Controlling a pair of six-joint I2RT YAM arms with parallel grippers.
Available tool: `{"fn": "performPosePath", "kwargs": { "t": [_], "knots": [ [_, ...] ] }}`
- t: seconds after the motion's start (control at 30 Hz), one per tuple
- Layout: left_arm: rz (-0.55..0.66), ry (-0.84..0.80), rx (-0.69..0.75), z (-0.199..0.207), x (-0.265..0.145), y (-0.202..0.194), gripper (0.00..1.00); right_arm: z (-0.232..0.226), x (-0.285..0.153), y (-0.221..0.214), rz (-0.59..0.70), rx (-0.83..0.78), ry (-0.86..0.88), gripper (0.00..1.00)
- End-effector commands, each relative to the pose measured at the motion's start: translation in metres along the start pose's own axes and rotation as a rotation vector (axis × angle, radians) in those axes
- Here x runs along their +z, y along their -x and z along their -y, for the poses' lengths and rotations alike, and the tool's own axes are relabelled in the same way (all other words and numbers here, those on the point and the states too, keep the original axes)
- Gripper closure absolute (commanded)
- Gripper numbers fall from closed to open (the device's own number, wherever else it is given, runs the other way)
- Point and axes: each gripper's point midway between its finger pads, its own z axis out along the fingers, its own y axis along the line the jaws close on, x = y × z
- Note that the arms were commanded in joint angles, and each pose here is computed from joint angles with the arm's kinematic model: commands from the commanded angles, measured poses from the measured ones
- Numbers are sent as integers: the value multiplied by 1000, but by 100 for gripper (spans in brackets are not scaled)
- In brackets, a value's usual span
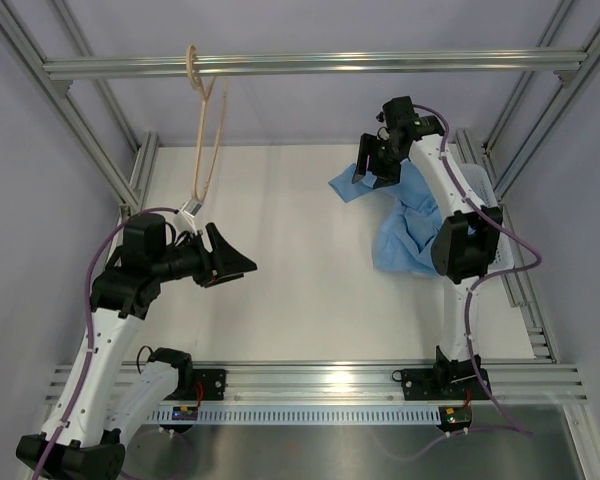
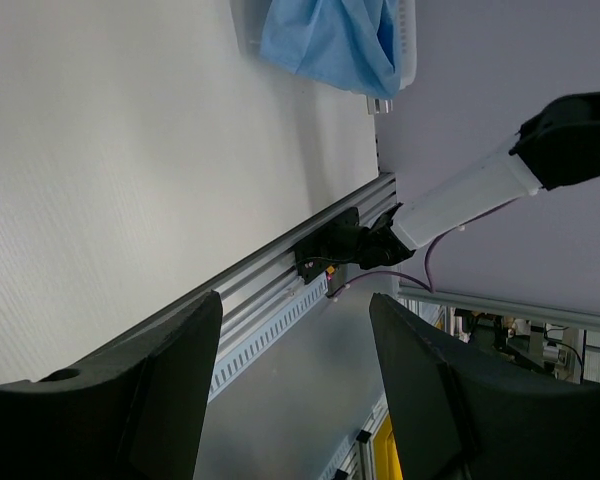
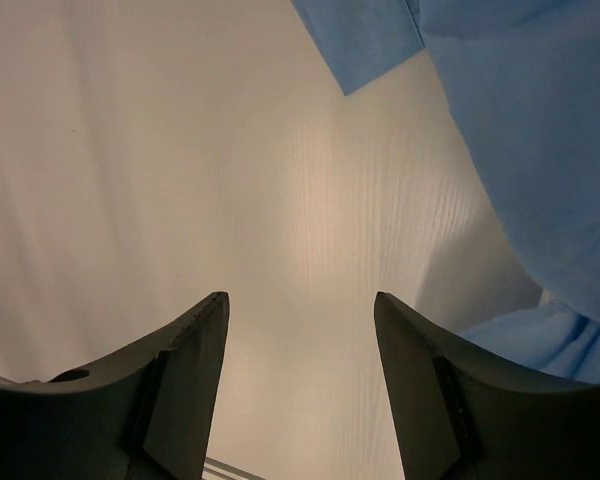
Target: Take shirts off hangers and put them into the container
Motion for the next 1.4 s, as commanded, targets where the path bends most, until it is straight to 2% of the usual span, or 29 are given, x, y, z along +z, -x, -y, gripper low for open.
{"fn": "performPosePath", "kwargs": {
  "t": [0.0,0.03,0.1,0.23,0.47,0.53,0.7,0.8,0.9,1.2,1.37],
  "knots": [
    [-1,-28,20,8,-5,-3,34,-14,19,6,-31,-71,39,31],
    [-4,-22,17,6,-5,-5,34,-19,16,17,4,-94,43,31],
    [-5,-13,11,4,-5,-6,34,-12,35,18,-20,-101,22,31],
    [-15,10,-8,-2,-6,-11,34,1,50,36,30,-144,-49,29],
    [-52,33,-44,-16,-2,-22,35,12,64,56,114,-265,-108,18],
    [-65,39,-52,-20,0,-25,35,15,66,60,134,-327,-144,11],
    [-80,38,-67,-21,2,-26,35,17,79,74,172,-433,-164,9],
    [-96,44,-83,-23,1,-32,35,33,92,79,173,-453,-244,8],
    [-111,50,-92,-25,-3,-40,35,48,106,83,178,-507,-306,0],
    [-133,51,-131,-26,-10,-56,36,72,120,92,176,-604,-423,1],
    [-125,44,-119,-18,-14,-51,36,103,127,93,163,-625,-579,0]
  ]
}}
